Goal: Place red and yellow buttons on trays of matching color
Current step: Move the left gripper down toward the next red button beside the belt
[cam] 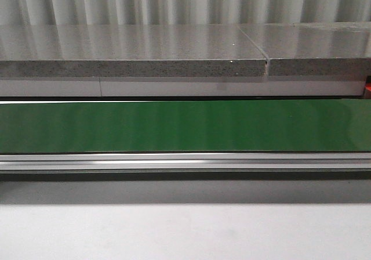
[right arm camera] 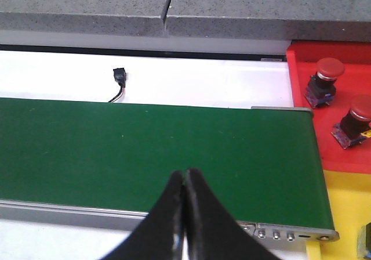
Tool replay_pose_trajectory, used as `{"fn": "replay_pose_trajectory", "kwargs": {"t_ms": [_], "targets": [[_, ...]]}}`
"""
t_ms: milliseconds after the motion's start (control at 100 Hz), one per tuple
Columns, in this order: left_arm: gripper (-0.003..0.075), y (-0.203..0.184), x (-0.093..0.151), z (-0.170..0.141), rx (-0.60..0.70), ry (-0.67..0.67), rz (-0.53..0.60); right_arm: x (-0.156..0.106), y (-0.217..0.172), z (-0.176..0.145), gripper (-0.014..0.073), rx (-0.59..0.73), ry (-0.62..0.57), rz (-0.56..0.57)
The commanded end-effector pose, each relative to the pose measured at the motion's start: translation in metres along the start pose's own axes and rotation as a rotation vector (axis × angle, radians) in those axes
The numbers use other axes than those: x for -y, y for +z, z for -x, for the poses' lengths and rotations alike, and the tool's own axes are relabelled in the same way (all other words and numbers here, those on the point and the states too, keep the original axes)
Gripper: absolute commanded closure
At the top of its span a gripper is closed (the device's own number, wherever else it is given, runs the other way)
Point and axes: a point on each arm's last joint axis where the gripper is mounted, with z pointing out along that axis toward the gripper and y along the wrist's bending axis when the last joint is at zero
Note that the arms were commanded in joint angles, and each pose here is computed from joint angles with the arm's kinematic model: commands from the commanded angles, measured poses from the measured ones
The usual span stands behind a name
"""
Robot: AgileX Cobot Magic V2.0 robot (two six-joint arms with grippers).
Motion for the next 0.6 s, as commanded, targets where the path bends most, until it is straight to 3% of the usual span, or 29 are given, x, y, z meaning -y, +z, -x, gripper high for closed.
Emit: {"fn": "replay_pose_trajectory", "kwargs": {"t_ms": [0,270,590], "targets": [[0.0112,0.019,0.005,0.019,0.036,-0.046,-0.015,-0.001,-0.005,0.012,0.0715,0.086,-0.009,-0.008],[0.0112,0.093,-0.008,0.02,-0.127,-0.142,0.095,-0.001,-0.005,0.012,0.0715,0.086,-0.009,-0.008],[0.0112,0.144,-0.009,0.023,-0.202,-0.147,0.13,-0.001,-0.005,0.012,0.0715,0.086,-0.009,-0.008]]}}
